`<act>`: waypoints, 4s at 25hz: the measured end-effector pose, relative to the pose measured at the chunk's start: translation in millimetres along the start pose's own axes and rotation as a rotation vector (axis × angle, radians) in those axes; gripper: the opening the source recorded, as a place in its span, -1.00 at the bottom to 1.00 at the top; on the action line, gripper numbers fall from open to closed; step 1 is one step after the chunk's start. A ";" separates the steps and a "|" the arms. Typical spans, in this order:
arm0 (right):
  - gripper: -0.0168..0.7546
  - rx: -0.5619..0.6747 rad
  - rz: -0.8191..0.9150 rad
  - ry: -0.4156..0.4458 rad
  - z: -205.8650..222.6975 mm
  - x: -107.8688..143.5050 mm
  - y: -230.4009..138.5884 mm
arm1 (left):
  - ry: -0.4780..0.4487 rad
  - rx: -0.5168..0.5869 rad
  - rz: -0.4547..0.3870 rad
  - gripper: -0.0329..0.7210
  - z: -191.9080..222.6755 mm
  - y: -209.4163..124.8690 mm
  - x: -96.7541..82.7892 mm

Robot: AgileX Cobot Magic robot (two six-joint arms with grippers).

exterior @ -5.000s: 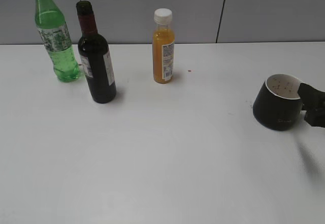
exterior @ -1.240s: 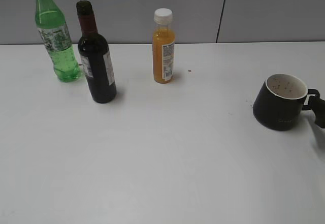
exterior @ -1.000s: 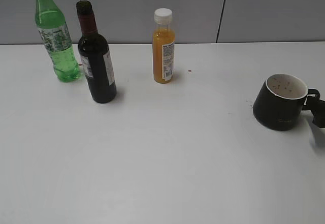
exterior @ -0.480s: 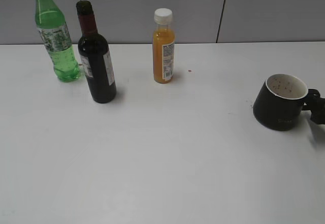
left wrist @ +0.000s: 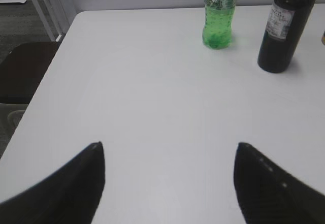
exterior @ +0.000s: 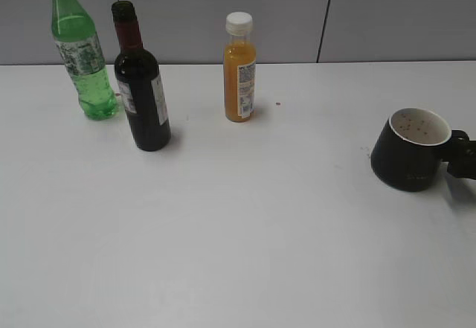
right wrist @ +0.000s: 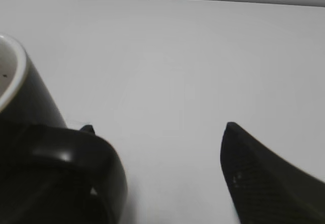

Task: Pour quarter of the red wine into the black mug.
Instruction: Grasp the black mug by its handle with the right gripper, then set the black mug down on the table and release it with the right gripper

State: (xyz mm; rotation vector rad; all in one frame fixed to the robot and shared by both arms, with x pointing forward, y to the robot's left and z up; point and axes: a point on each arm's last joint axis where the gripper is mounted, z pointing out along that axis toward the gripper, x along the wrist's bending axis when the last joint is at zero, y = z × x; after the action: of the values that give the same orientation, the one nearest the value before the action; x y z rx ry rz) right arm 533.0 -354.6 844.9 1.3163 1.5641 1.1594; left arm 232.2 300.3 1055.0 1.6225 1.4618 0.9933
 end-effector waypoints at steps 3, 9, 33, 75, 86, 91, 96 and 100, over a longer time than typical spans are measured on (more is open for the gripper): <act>0.53 -0.001 0.000 -0.001 0.2 -0.2 0.2 | 0.000 0.000 0.000 0.65 0.0 0.0 0.0; 0.53 0.005 0.008 0.002 5.5 -1.8 -5.8 | 0.000 0.000 0.000 0.65 0.0 0.0 0.0; -0.83 -0.004 -0.026 0.068 9.0 2.5 -4.3 | 0.000 0.000 0.000 0.65 0.0 0.0 0.0; -0.84 -0.121 -0.296 1.091 87.7 234.7 31.2 | 0.000 0.000 0.000 0.65 0.0 0.0 0.0; -0.84 -0.081 -0.246 1.099 97.0 242.9 15.7 | 0.000 0.000 0.000 0.65 0.0 0.0 0.0; -0.84 -0.060 -0.221 1.084 99.5 242.1 7.0 | 0.000 0.000 0.000 0.65 0.0 0.0 0.0; -0.79 -0.061 -0.214 1.082 99.6 242.0 7.3 | 0.000 0.000 0.000 0.65 0.0 0.0 0.0; -0.35 -0.079 -0.188 1.082 100.1 240.1 10.2 | 0.000 0.000 0.000 0.65 0.0 0.0 0.0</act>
State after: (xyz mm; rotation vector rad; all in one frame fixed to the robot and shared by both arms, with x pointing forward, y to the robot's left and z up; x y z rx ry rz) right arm 589.9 -101.3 825.1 0.4123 2.2549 1.9286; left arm 232.2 300.3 1055.0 1.6225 1.4618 0.9933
